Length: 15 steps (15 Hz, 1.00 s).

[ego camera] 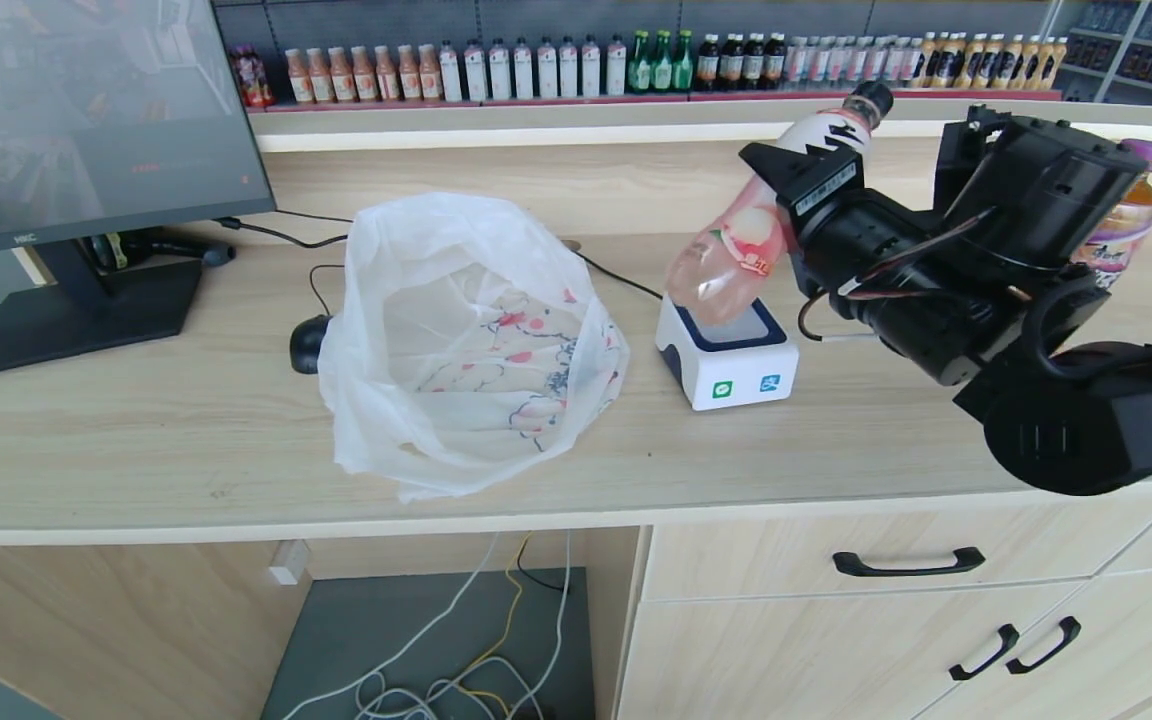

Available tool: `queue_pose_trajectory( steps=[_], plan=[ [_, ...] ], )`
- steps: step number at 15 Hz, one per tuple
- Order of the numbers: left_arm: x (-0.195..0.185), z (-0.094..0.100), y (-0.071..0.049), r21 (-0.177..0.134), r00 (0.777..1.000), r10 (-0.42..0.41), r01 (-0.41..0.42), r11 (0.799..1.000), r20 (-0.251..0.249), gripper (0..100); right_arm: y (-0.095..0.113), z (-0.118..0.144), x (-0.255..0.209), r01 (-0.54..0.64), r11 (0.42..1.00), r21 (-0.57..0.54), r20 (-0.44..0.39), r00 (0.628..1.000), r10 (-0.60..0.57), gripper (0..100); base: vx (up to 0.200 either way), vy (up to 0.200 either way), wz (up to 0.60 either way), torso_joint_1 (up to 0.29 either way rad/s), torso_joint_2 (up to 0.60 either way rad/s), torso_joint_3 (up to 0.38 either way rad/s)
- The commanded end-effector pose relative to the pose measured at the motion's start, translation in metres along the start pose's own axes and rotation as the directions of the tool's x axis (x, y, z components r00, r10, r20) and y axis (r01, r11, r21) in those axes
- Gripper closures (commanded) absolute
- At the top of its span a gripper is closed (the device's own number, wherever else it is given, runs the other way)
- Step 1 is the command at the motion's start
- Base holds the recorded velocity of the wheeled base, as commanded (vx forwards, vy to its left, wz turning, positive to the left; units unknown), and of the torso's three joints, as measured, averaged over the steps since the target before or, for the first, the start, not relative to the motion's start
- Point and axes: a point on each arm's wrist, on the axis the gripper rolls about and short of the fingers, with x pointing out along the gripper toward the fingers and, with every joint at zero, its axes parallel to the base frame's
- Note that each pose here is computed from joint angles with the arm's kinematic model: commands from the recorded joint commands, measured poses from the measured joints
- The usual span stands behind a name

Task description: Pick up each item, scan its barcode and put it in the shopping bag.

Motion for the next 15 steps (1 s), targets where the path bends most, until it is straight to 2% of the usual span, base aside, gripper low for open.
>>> queue_pose_trajectory(
  steps=[1,4,7,11,15],
  plan=[
    [0.000,0.000,0.000,0.000,1.000,0.001,-0.001,1.000,0.001,0,0.016,0.014,-0.008,-0.034,0.998,-0.047,0.028,0.999,0.035,100,0.000,0.000,0.00,0.000,0.00,0.000],
    [0.000,0.000,0.000,0.000,1.000,0.001,-0.001,1.000,0.001,0,0.027,0.026,-0.016,-0.035,0.984,-0.174,0.036,0.998,0.042,100,0.000,0.000,0.00,0.000,0.00,0.000],
    [0.000,0.000,0.000,0.000,1.000,-0.001,0.001,1.000,0.001,0,0.039,0.027,-0.027,-0.041,0.940,-0.340,0.022,0.998,0.051,100,0.000,0.000,0.00,0.000,0.00,0.000],
    [0.000,0.000,0.000,0.000,1.000,0.001,-0.001,1.000,0.001,0,0.044,0.036,-0.046,-0.029,0.814,-0.580,0.029,0.998,0.057,100,0.000,0.000,0.00,0.000,0.00,0.000],
    [0.000,0.000,0.000,0.000,1.000,0.001,-0.001,1.000,0.001,0,0.034,0.033,-0.066,-0.010,0.651,-0.759,0.053,0.996,0.077,100,0.000,0.000,0.00,0.000,0.00,0.000]
  ],
)
